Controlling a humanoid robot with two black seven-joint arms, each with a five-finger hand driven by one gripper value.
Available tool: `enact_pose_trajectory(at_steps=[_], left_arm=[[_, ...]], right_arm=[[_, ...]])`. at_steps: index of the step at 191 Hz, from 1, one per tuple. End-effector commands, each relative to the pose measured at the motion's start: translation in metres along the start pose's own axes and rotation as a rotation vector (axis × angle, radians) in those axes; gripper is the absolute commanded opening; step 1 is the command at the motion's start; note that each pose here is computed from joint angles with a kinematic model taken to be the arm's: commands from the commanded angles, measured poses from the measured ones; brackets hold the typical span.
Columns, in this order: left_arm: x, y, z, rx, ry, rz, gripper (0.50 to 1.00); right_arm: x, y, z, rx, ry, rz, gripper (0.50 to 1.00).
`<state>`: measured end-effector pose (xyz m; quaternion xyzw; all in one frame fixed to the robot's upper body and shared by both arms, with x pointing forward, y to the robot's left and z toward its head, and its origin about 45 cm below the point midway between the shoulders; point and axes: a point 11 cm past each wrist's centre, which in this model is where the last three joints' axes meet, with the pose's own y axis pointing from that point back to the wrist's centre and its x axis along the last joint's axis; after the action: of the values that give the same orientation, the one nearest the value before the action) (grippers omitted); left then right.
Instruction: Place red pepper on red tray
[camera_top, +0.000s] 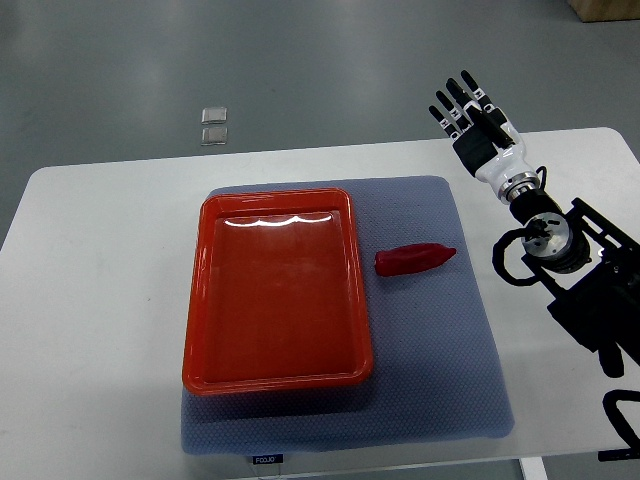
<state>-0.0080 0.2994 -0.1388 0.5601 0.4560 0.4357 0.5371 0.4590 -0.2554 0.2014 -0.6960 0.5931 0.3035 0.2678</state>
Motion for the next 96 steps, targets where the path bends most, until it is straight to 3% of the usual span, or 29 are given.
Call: enact_pose_trajectory(at_steps=[1,96], left_arm=[[0.0001,0.0001,0.0007,-0.001,-0.001,0.000,1.000],[-0.0009,0.0000,0.0002,-0.002,0.001,-0.005,1.000]], right_arm=[[0.0024,0.0024,0.0044,-0.008,-0.002,0.004,0.924],[-0.0045,0.0020,0.0086,-0.080,0.187,-0.067,0.924]])
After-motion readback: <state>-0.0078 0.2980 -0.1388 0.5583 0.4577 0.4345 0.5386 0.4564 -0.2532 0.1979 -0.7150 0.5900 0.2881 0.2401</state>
